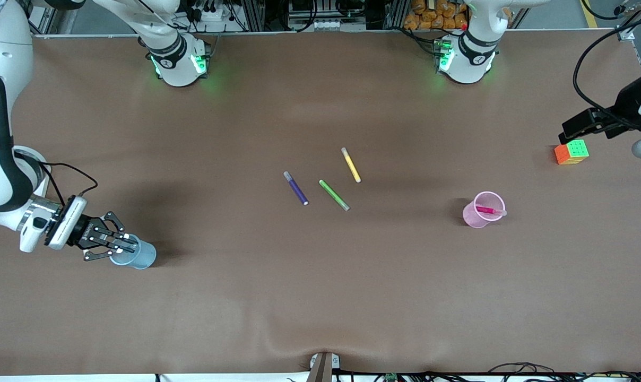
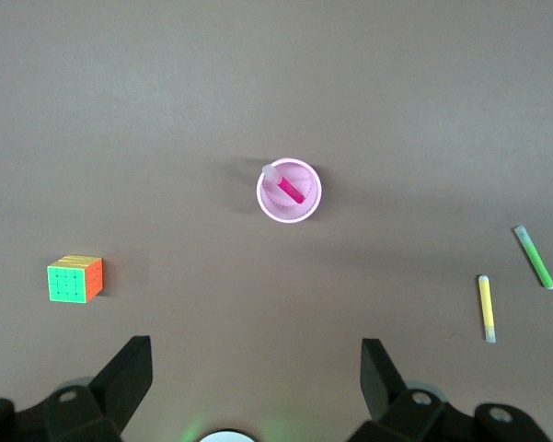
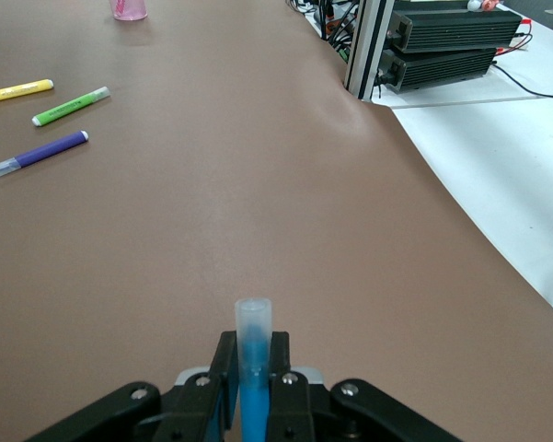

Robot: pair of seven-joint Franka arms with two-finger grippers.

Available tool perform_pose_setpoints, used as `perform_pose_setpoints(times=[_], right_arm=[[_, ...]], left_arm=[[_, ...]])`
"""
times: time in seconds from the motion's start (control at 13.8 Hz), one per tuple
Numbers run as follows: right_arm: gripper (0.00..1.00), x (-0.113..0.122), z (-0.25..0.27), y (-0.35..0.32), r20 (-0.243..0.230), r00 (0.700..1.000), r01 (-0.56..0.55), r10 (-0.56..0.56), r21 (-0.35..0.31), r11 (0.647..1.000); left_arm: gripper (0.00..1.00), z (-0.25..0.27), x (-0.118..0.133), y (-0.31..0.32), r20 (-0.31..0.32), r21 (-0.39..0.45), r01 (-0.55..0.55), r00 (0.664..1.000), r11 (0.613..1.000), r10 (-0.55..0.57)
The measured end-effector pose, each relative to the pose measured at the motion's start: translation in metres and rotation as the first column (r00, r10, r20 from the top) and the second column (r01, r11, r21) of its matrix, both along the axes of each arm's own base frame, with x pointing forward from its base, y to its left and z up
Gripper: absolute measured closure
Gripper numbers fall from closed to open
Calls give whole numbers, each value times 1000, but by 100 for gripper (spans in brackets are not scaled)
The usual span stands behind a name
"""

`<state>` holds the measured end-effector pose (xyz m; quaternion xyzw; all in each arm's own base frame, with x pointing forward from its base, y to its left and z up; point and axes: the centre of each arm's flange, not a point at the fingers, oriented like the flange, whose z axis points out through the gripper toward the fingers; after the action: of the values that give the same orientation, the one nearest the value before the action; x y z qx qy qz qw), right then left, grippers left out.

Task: Place pink and blue markers in matching cups
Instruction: 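Lower the blue marker into the blue cup while the left gripper withdraws, then open the right gripper and withdraw it from the blue cup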

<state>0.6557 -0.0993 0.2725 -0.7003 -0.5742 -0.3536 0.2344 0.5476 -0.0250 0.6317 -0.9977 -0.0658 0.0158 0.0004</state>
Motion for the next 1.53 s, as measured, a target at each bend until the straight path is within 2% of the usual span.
perform_pose_setpoints(times=[0.36,0.87,0.95,1.24,1.53], right_arm=[[81,-1,-6,-12,0,1000,14,-14,4,1000],[4,9,13,-13,-18,998,60,-60,16,998],[0,12,21,-13,-25,997,69,-69,12,998],[0,20,61,-12,-106,986,123,-128,-56,991],[0,19,106,0,-159,969,173,-190,-118,978]], left_arm=[[0,-2,-7,-1,-8,1,4,1000,1000,-4],[0,-7,-6,-5,-19,1,11,1000,1000,-11],[0,-7,-6,-4,-19,1,11,1000,1000,-11],[0,-8,-6,-3,-20,1,8,1000,1000,-8],[0,-8,-6,-2,-19,1,8,1000,1000,-8]])
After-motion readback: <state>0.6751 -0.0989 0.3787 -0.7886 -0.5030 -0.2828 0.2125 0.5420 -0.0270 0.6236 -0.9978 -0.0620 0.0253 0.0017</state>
